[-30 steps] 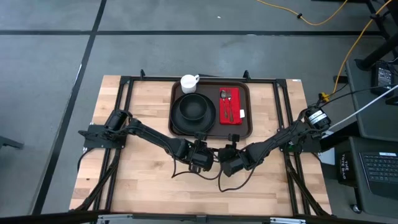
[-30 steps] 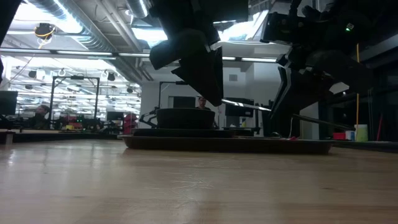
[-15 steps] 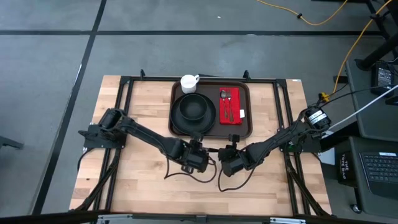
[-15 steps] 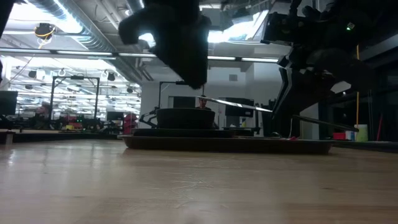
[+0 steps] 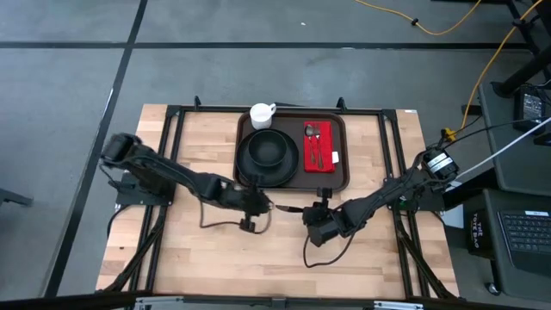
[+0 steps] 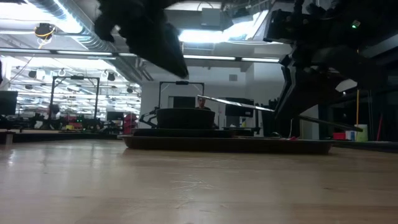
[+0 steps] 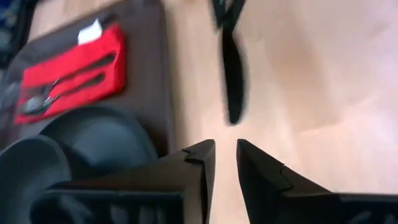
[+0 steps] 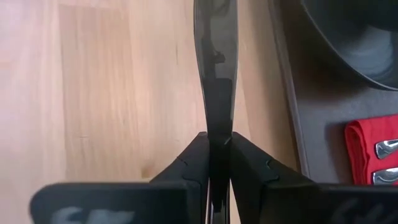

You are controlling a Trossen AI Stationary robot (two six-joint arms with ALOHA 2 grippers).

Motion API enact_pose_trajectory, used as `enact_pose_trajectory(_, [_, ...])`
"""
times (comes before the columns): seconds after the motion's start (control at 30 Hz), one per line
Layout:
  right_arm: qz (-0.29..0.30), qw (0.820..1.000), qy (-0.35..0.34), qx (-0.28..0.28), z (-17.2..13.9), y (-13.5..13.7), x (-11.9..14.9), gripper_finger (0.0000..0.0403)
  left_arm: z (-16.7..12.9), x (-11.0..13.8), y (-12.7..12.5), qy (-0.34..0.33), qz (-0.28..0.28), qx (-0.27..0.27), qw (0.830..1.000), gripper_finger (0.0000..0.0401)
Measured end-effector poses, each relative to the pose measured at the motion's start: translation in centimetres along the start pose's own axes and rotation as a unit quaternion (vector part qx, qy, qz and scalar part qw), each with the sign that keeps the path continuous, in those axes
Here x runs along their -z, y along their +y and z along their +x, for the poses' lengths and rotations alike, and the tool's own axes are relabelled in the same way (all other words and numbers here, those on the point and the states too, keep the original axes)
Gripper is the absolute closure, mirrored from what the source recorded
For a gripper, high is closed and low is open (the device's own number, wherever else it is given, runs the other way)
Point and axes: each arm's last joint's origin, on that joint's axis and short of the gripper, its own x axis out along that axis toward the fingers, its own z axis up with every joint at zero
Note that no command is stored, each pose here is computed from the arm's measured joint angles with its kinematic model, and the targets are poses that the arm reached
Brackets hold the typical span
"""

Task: Set up tray
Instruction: Put the black knife on the red napkin to the right of the black fork

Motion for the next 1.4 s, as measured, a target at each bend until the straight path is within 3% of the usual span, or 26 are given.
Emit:
enact_pose_trajectory(0.2, [0.002, 1.0, -0.001, 0.0, 0.0, 0.0, 0.0, 0.035, -2.1, 2.6, 1.3, -0.119, -0.035, 0.038, 0.992, 0.0358])
enact_pose_trajectory(0.5, [0.025, 1.0, -0.013, 0.002, 0.0, -0.9, -1.3, 0.0349, -3.7, 5.4, 3.1, -0.181, -0.068, 0.014, 0.981, 0.0363])
enact_pose_trajectory(0.67, [0.043, 0.999, -0.016, 0.002, -0.3, -2.2, -1.8, 0.0348, -3.4, 5.9, 3.5, -0.177, -0.098, 0.007, 0.979, 0.0362])
enact_pose_trajectory(1.07, [0.107, 0.991, -0.063, 0.038, -2.1, -6.3, -1.9, 0.0348, -3.3, 5.9, 3.6, -0.174, -0.083, -0.002, 0.981, 0.0361])
enact_pose_trajectory(1.4, [0.221, 0.965, -0.093, 0.106, -2.7, -9.6, -0.7, 0.0348, -3.3, 5.9, 3.5, -0.174, -0.082, -0.001, 0.981, 0.0365])
